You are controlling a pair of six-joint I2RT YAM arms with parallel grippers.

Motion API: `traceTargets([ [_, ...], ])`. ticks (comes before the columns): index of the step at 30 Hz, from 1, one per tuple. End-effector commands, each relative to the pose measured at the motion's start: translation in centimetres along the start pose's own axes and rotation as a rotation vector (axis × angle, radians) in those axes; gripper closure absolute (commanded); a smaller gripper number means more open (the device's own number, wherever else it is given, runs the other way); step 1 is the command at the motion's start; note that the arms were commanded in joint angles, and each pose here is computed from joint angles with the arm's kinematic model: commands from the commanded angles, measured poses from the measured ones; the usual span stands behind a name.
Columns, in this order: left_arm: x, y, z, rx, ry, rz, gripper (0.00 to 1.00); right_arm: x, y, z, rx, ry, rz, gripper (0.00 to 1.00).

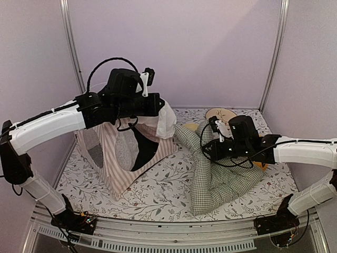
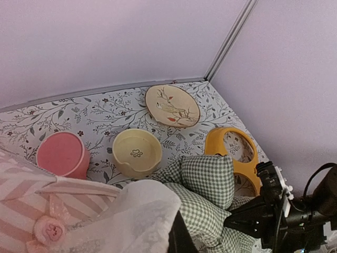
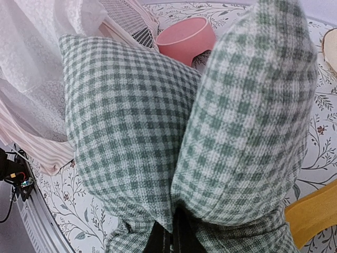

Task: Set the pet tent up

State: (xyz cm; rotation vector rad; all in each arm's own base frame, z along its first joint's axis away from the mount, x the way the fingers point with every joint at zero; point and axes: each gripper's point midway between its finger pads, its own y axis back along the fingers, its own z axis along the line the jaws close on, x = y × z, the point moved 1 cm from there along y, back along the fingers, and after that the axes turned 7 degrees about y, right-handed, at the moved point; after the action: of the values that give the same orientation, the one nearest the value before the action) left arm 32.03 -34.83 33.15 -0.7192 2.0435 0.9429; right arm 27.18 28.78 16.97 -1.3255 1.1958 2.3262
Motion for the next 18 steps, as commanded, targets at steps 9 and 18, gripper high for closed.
traceTargets([
  [9,-1.9,-5.5,4.3,-0.016,0.120,0.072,0.90,-0.2,0.6,0.4,-0.031,-0.001,-0.016,1.00],
  [18,-5.7,-4.9,6.1,-0.051,0.194,-0.080,0.97,-0.7,1.6,0.4,-0.017,0.003,-0.023,1.00],
])
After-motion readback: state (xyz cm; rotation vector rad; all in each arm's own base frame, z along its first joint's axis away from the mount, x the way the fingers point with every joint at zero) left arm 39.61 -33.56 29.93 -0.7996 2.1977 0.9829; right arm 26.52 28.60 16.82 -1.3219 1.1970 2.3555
